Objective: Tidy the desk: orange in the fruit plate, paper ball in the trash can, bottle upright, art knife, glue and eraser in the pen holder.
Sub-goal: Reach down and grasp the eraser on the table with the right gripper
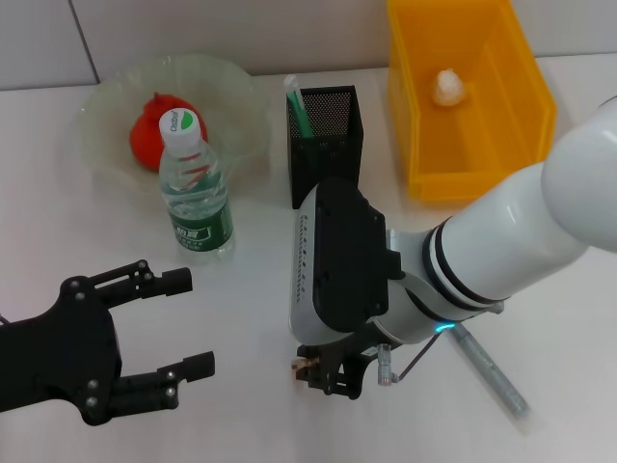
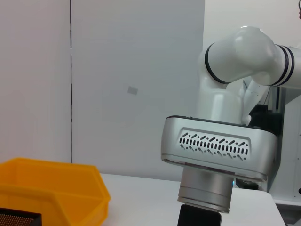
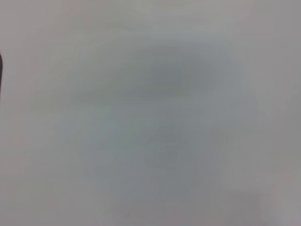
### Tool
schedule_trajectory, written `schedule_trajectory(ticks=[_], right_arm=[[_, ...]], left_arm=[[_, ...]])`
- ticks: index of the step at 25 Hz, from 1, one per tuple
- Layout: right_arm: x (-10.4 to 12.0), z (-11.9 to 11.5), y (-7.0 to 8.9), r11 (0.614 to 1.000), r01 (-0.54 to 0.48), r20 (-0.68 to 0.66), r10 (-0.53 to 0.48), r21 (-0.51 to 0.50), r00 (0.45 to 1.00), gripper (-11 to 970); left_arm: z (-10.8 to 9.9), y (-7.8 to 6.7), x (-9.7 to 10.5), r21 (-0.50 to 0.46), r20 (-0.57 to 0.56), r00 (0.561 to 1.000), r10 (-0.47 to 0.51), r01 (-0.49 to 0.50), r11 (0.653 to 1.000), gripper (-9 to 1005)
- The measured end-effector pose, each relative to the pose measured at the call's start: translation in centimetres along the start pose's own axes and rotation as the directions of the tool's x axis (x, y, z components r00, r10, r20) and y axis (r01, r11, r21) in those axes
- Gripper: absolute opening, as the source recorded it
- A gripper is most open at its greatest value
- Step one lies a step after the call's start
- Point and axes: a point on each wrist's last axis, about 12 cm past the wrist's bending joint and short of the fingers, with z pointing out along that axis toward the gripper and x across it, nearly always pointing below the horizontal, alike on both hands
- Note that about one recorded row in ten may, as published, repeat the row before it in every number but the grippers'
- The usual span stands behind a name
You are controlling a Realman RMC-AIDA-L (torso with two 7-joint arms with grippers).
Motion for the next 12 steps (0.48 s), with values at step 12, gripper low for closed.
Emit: schedule_trajectory(ticks=[12], right_arm=[[-0.03,0.01,-0.02,1.000,-0.002,0.002,0.002,0.001,1.000,160]], left_arm=[[-0.02,0.00,0.00,-0.001,0.000,1.000,0.000,0.000,1.000,791]])
